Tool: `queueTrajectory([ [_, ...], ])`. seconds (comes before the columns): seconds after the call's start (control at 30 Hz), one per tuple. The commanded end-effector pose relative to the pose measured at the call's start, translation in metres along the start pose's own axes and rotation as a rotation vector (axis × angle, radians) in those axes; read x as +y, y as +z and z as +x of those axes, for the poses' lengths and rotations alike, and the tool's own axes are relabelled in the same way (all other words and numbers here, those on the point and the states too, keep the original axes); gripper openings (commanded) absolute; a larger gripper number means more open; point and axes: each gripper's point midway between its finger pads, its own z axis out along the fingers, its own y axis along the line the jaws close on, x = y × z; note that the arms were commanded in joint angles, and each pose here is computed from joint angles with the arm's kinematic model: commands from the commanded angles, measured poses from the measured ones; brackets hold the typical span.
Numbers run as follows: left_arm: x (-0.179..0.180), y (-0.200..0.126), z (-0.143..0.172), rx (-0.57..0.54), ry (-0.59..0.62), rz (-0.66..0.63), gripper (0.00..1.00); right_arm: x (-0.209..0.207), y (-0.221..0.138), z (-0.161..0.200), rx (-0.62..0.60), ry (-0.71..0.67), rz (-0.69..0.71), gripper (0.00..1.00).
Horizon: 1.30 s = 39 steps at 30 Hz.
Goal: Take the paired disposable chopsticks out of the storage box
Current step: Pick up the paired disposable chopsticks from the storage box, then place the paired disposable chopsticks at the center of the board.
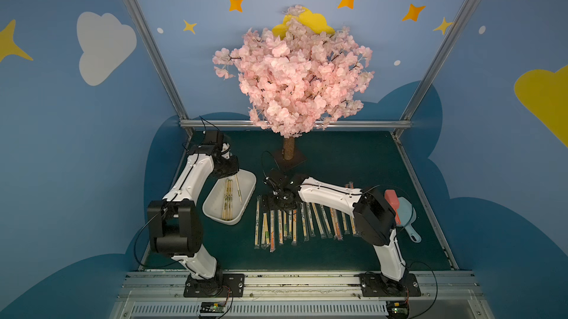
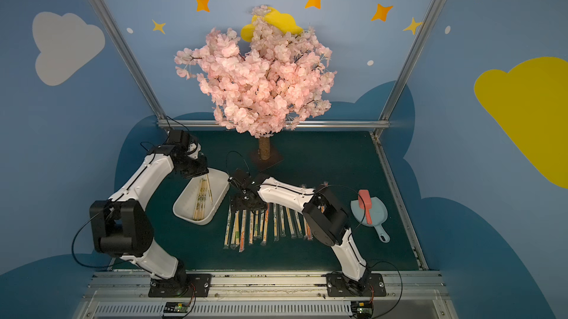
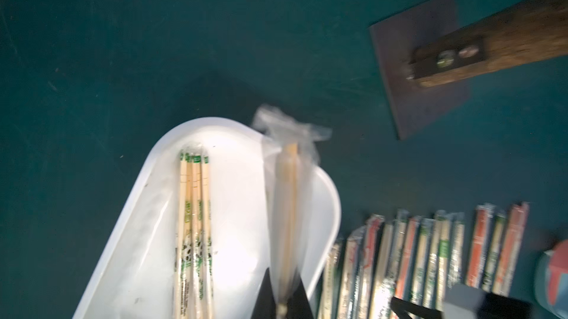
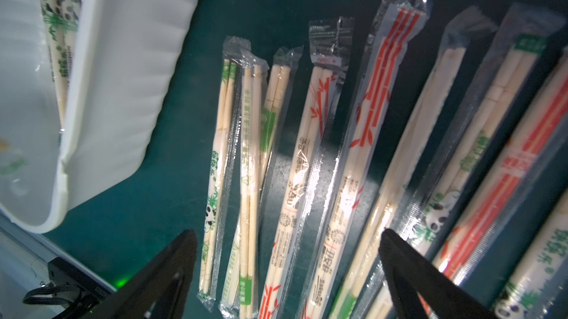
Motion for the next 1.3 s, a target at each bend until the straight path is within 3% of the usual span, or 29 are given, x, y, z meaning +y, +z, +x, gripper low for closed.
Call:
queueTrajectory([
  [0.0, -0.040, -0.015, 0.008, -0.008, 0.037, 0.234, 0.03, -0.002, -0.017, -0.006, -0.038, 0.010, -0.011, 0.96],
  [0.23, -0.087, -0.048, 0.027, -0.041, 0.070, 0.540, 0.03, -0.016, -0.021, -0.006, -0.042, 0.041, -0.007, 0.96],
  [0.47, -0.102, -0.057, 0.063, 0.054, 0.113, 0.634, 0.03, -0.032, -0.027, 0.000, -0.056, 0.076, -0.004, 0.96],
  [0.57, -0.099, -0.051, 0.081, 0.112, 0.129, 0.597, 0.03, -0.037, -0.032, 0.002, -0.062, 0.085, -0.001, 0.96],
  [0.87, -0.062, -0.017, 0.114, 0.206, 0.152, 0.277, 0.03, -0.043, -0.037, 0.008, -0.069, 0.101, -0.010, 0.96],
  [1.27, -0.023, 0.034, 0.152, 0.414, 0.178, -0.041, 0.03, -0.041, -0.035, 0.011, -0.060, 0.103, -0.015, 0.96],
])
